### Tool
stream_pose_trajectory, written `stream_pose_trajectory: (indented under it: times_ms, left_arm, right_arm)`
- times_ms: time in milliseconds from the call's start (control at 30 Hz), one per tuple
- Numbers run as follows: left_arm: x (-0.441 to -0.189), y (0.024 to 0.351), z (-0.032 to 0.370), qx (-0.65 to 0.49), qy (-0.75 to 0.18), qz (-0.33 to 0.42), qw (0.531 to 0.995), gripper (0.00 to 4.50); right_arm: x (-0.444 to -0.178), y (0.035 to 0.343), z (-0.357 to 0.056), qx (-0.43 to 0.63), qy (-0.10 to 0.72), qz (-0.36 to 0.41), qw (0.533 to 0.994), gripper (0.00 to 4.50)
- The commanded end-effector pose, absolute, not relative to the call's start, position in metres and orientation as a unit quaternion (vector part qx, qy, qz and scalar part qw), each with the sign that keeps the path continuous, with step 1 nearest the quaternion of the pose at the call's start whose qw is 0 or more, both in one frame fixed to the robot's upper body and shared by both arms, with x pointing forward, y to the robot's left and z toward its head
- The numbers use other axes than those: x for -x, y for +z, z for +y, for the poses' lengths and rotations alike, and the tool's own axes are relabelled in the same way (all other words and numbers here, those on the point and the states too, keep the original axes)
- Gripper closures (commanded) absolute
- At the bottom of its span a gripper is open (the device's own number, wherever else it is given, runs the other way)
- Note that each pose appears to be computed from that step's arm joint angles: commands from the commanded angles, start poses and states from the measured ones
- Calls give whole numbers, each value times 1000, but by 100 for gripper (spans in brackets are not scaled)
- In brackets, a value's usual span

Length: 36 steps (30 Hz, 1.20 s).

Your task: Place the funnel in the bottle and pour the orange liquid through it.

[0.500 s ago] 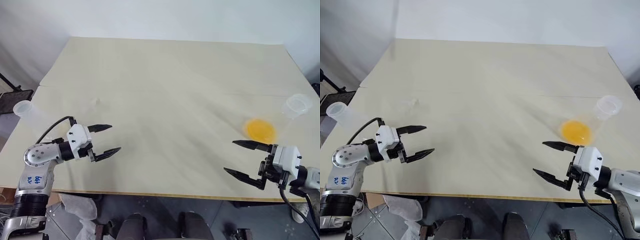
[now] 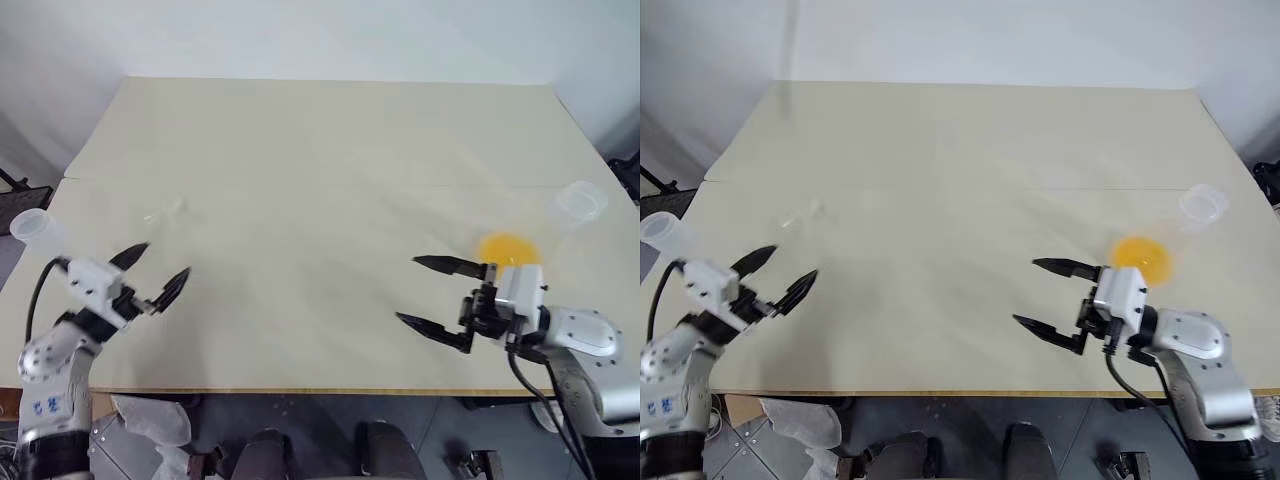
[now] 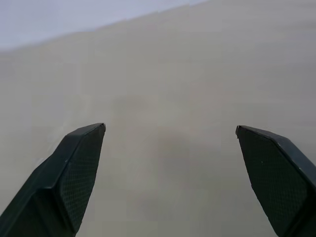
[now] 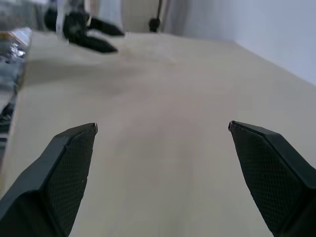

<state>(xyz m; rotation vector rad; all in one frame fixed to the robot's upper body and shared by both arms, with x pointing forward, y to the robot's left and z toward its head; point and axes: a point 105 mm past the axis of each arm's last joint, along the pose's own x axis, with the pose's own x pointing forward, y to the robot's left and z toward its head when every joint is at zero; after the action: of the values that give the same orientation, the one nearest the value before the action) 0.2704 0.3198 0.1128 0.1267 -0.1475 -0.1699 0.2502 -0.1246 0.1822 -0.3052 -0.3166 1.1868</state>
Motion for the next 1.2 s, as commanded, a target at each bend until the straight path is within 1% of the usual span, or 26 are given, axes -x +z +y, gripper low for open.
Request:
stream_pose_trajectory:
  times_ms: [33, 133, 200, 300, 400, 567, 700, 767, 967, 1033, 1200]
  left_arm:
    - [-242, 118, 349, -26, 32, -112, 993, 0]
    - [-225, 108, 354, 6, 86, -111, 990, 0]
    - [-218, 107, 362, 15, 126, -115, 985, 0]
    - [-219, 114, 373, 11, 165, -124, 978, 0]
    - [-238, 129, 369, 2, 141, -124, 982, 0]
    - [-266, 165, 370, 4, 125, -149, 981, 0]
    - [-288, 183, 365, -11, 104, -132, 986, 0]
    - [-298, 183, 361, -12, 86, -100, 991, 0]
    - [-312, 194, 364, -14, 85, -94, 992, 0]
    - [-316, 191, 367, -19, 86, -75, 993, 0]
    - [-319, 193, 373, -21, 92, -75, 993, 0]
  right_arm:
    - [-246, 193, -103, 140, 569, -175, 791, 3]
    - [-250, 193, -97, 142, 570, -180, 789, 3]
    - [-252, 193, -95, 142, 571, -180, 789, 3]
    - [-254, 191, -96, 142, 571, -179, 788, 3]
    - [-254, 190, -98, 140, 572, -178, 789, 3]
    - [-253, 190, -95, 132, 575, -179, 788, 3]
    - [-249, 190, -92, 123, 577, -182, 786, 3]
    - [-248, 190, -91, 120, 575, -183, 788, 3]
    - [-247, 191, -90, 118, 569, -185, 793, 3]
    - [-247, 190, -91, 116, 565, -185, 796, 3]
    - [-246, 189, -91, 115, 556, -186, 802, 3]
